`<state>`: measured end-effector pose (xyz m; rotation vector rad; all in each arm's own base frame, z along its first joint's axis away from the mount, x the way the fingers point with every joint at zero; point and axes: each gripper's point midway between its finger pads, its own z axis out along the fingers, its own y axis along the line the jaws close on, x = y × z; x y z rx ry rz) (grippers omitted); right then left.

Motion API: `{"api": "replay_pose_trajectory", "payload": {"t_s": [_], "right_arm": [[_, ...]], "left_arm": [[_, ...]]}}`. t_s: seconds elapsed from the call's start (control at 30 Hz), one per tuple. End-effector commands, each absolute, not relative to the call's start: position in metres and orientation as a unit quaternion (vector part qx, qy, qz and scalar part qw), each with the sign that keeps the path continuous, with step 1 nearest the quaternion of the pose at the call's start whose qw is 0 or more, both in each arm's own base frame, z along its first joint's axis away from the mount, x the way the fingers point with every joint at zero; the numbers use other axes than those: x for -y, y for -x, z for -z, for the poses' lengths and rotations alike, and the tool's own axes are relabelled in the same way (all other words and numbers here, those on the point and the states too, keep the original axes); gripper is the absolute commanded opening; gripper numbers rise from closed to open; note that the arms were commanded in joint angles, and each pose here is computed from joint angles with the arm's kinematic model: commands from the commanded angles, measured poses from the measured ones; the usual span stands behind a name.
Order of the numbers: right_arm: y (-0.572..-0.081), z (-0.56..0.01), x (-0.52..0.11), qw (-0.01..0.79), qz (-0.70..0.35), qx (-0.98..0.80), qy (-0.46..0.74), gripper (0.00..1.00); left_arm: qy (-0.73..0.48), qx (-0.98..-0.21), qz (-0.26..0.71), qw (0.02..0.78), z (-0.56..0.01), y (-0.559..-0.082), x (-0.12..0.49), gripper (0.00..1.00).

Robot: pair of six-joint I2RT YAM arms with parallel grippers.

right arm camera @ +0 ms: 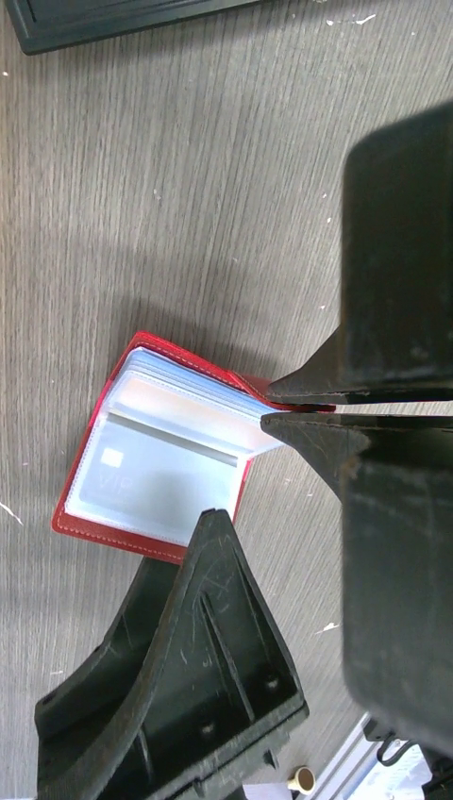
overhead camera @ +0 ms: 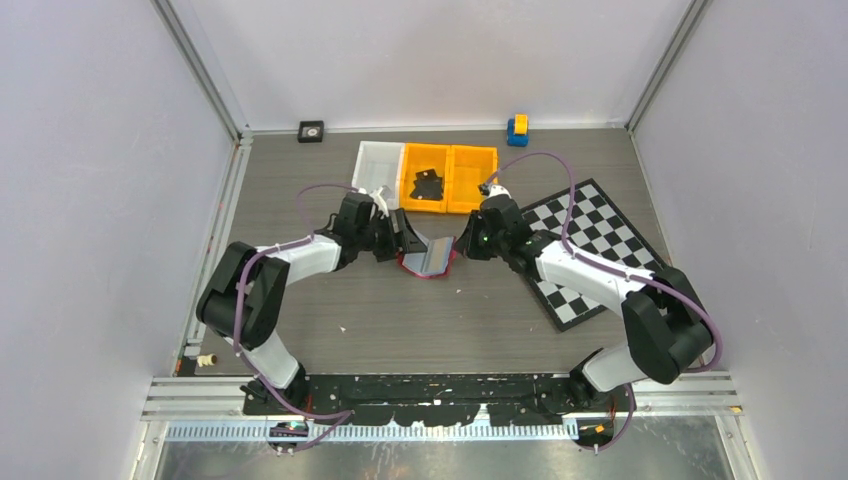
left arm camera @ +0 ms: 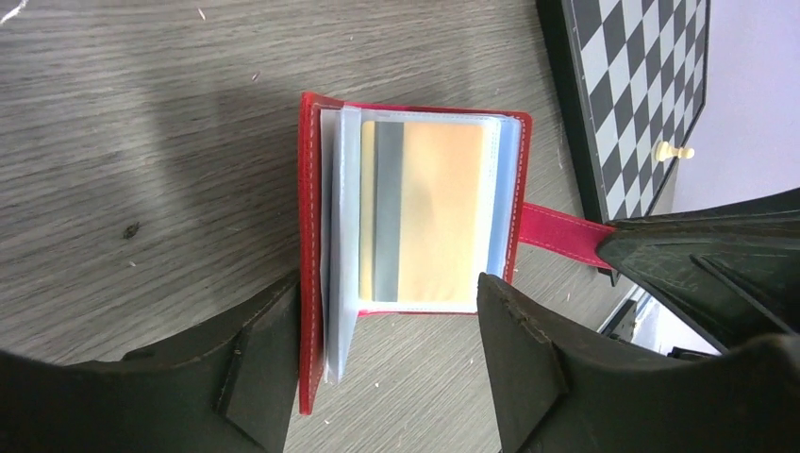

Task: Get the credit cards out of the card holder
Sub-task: Open the card holder at the center of the board, then pick up the card holder from the center of the board.

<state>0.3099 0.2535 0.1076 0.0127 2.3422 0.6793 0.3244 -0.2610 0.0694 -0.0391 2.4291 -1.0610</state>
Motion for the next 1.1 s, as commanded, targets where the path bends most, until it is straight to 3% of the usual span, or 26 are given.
{"api": "replay_pose_trajectory", "payload": {"t_s": [0.0,0.33,0.83,1.07], "right_arm": [[-0.325,-0.124,-0.257,0.365,-0.267,-0.892,-0.017,0.01],[-0.325,-0.123,-0.258,0.363,-0.268,-0.892,-0.017,0.00],[-0.326,-0.110,-0.262,0.343,-0.263,-0.902,-0.014,0.00],[-0.326,-0.105,-0.265,0.334,-0.262,-0.905,-0.013,0.00]], "left_arm": [[0.006,-0.878,0.391,0.276,-0.089,-0.330,0.260,0.65],[0.003,-0.877,0.394,0.276,-0.090,-0.330,0.261,0.43],[-0.008,-0.861,0.430,0.271,-0.101,-0.325,0.270,0.42],[-0.007,-0.862,0.430,0.268,-0.100,-0.325,0.271,0.26]]}}
